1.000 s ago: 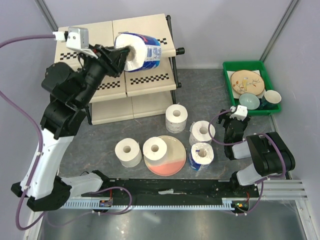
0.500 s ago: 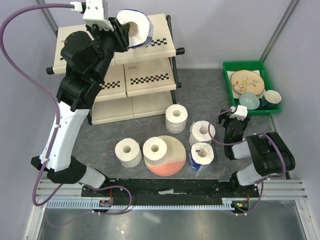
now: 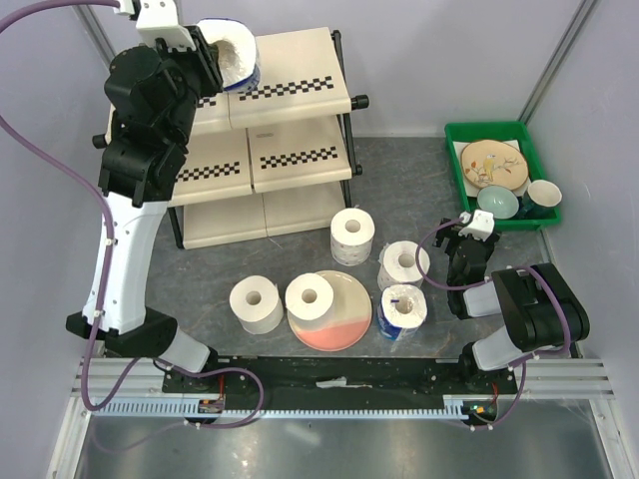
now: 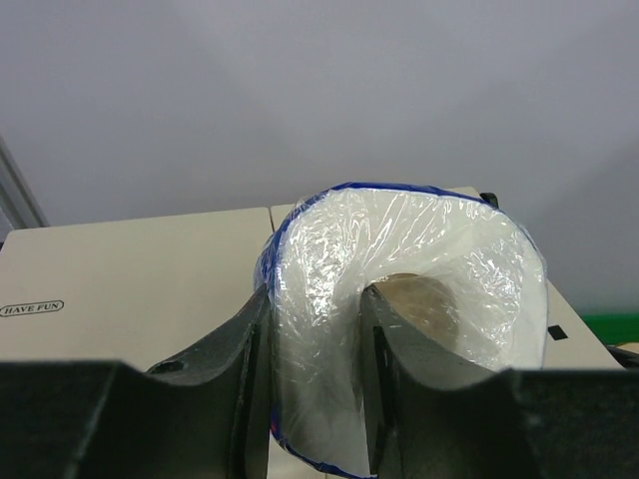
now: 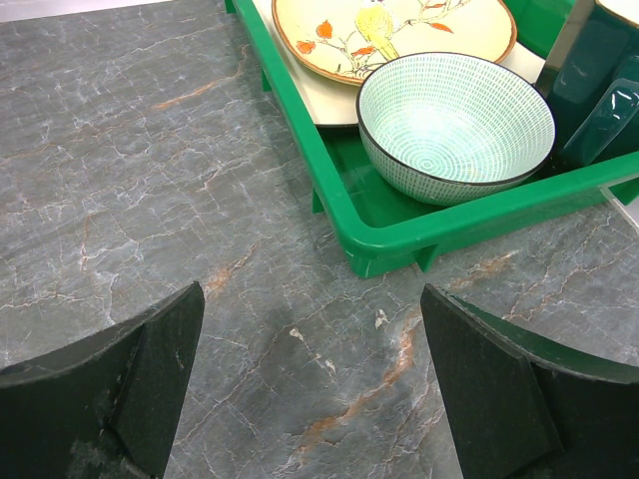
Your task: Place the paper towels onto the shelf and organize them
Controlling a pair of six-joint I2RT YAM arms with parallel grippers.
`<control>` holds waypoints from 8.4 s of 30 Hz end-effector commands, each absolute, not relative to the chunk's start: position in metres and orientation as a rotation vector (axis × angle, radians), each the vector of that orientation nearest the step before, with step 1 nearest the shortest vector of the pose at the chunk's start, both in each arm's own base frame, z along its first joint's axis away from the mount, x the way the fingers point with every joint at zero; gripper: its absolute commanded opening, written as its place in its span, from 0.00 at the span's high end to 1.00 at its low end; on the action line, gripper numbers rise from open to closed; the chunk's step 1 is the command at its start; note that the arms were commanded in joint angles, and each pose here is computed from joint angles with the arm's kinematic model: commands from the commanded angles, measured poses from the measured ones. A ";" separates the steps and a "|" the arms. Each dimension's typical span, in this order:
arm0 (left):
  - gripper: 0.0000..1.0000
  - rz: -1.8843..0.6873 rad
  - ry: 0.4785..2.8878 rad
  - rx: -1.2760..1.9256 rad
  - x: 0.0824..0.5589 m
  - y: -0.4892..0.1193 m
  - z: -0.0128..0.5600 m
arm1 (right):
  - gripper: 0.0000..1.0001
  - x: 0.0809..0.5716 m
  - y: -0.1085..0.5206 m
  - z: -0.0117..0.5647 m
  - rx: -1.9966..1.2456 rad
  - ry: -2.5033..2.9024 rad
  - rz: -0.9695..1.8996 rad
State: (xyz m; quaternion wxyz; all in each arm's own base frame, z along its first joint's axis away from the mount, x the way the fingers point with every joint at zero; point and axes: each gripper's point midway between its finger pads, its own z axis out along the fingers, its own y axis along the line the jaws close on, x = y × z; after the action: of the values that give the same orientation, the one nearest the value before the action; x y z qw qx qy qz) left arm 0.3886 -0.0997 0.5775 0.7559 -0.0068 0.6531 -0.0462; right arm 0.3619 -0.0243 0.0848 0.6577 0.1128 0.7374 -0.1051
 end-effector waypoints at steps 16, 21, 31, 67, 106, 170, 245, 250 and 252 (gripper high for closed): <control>0.66 -0.241 1.421 -0.024 0.405 -0.100 0.574 | 0.02 0.368 -0.024 0.098 0.263 1.622 -0.225; 0.66 -0.243 1.419 -0.013 0.404 -0.099 0.575 | 0.02 0.367 -0.023 0.097 0.263 1.625 -0.226; 0.63 -0.300 1.441 0.021 0.411 -0.111 0.566 | 0.02 0.367 -0.024 0.097 0.263 1.625 -0.228; 0.33 -0.352 1.373 0.004 0.426 -0.111 0.587 | 0.02 0.367 -0.023 0.097 0.262 1.625 -0.226; 0.28 -0.829 1.824 0.104 0.232 -0.155 0.319 | 0.02 0.367 -0.024 0.097 0.262 1.624 -0.227; 0.39 -0.580 2.280 0.729 0.172 -0.438 0.101 | 0.02 0.367 -0.024 0.098 0.264 1.622 -0.226; 0.67 -0.414 1.422 0.079 0.189 -0.124 0.546 | 0.02 0.368 -0.023 0.097 0.260 1.627 -0.219; 0.66 -0.259 1.362 0.038 0.193 -0.089 0.570 | 0.02 0.368 -0.023 0.097 0.260 1.628 -0.222; 0.66 -0.227 1.314 -0.006 0.190 -0.066 0.586 | 0.02 0.368 -0.023 0.098 0.260 1.626 -0.221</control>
State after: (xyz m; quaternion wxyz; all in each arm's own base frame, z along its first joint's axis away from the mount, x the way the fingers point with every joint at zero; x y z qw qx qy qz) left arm 0.1905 -0.1160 0.5458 0.7447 0.0476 0.6468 -0.1572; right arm 0.3618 -0.0241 0.0844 0.6572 0.1121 0.7380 -0.1046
